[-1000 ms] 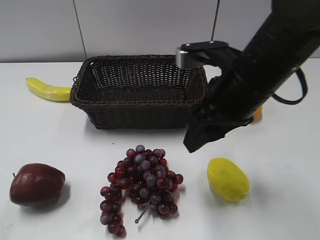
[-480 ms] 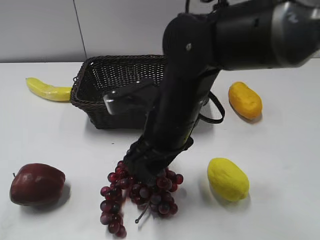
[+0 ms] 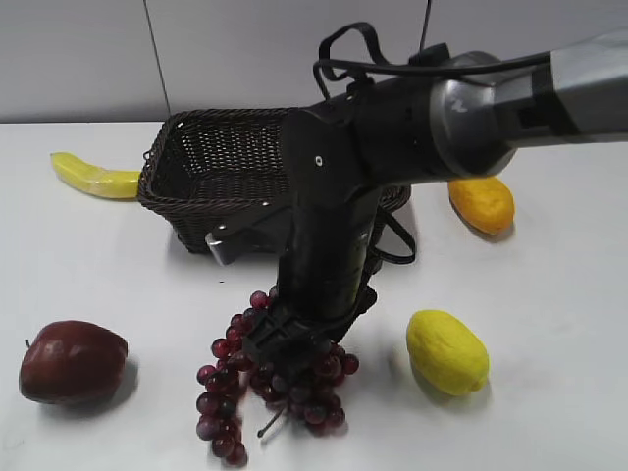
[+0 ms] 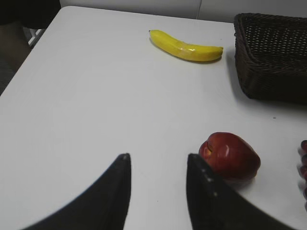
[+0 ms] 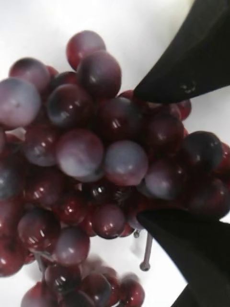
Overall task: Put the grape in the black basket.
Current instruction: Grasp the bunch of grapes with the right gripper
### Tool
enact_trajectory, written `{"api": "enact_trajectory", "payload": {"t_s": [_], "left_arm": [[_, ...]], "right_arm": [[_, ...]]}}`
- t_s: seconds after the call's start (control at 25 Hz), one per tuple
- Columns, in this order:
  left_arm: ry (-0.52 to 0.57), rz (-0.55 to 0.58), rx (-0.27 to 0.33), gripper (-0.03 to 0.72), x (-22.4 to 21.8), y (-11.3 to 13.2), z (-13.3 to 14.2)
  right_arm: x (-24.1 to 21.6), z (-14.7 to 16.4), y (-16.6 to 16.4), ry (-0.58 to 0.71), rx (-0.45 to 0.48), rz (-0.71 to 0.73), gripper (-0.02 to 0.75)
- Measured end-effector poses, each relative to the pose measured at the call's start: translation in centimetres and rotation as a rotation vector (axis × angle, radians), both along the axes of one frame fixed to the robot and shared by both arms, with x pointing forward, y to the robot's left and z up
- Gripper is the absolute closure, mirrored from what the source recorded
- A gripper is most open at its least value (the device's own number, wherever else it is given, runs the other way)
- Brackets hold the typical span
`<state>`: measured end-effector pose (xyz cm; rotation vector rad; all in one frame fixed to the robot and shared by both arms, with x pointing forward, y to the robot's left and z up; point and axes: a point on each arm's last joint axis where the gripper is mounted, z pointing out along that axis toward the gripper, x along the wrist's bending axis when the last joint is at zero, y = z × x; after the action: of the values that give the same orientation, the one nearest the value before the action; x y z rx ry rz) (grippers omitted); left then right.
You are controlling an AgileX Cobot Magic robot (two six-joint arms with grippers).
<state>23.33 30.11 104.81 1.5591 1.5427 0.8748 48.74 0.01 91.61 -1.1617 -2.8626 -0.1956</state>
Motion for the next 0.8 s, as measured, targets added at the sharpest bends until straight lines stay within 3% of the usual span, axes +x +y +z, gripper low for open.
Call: {"api": "enact_trajectory", "payload": {"t_s": [0.36, 0.44, 0.6, 0.8], "left_arm": [[0.0, 0.0, 0.0, 0.395, 0.0, 0.0, 0.0], [0.0, 0.0, 0.0, 0.402, 0.0, 0.0, 0.0], [0.0, 0.0, 0.0, 0.407, 0.0, 0.0, 0.0], [0.0, 0.0, 0.0, 0.406, 0.0, 0.0, 0.0]], "right_arm": [[0.2, -1.3, 0.2, 0.003, -0.006, -0.005, 0.234], [0.2, -1.3, 0.2, 0.003, -0.006, -0.005, 0.287], [0.2, -0.9, 0.3, 0.019, -0.022, 0.0, 0.492], [0.6, 1.3, 0.6, 0.025, -0.044, 0.019, 0.519]]}}
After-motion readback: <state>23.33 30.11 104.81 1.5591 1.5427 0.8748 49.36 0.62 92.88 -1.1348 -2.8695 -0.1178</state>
